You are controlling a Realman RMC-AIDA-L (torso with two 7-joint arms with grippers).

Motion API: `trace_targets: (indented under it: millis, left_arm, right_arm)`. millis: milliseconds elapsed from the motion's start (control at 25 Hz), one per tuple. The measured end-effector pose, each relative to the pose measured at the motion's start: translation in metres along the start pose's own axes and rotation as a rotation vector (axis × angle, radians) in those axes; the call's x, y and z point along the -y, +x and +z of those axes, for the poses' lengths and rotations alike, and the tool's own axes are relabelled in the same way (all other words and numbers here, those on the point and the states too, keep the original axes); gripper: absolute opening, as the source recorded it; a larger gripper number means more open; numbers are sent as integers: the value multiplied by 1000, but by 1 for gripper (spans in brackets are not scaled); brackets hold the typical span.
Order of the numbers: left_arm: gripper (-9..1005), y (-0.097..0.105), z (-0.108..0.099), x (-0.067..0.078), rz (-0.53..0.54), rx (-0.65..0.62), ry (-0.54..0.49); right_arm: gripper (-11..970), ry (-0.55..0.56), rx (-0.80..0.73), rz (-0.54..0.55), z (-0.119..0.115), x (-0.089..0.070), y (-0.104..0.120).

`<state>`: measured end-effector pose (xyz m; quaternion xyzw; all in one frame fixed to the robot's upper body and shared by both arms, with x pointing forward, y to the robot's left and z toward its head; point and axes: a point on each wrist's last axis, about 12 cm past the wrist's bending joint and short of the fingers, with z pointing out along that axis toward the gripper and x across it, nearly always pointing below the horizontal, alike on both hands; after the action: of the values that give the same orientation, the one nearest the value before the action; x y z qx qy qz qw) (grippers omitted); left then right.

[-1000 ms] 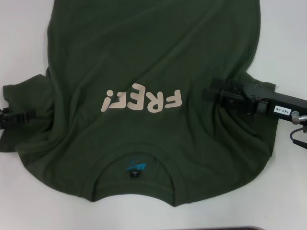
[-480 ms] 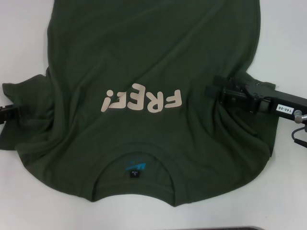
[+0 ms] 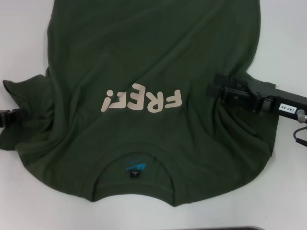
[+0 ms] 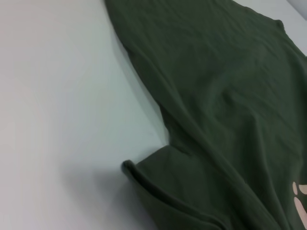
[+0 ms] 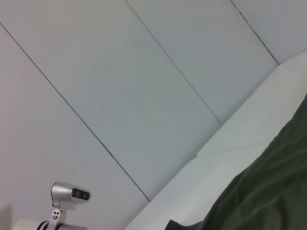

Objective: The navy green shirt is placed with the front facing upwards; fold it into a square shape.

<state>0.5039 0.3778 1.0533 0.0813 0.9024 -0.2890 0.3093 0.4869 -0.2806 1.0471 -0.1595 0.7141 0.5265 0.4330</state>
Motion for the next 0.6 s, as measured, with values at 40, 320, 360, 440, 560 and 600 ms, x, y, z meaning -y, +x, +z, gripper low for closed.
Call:
trace_targets:
  millis: [40,320,360,440,560,600]
  left_arm:
    - [45,0,0,0,2,-2,2]
    - [41,-1,1,1,8,-8,7]
    - [41,-1,1,1,8,-8,7]
    - [40,-1,0,3,7,-7,25]
    - [39,-2,-1,11,10,-3,94]
    - [38,-3,-1,13,11,-2,112]
  right_arm:
    - [899,0,0,0,0,0,0]
    - [899,-4,6,-2,-1,-1,0]
    - [898,-5,6,-2,-1,-1,0]
    - [898,-4,6,-2,-1,-1,0]
    - [898,1,6,-2,-1,0,1]
    - [898,3,6,-2,-2,0,1]
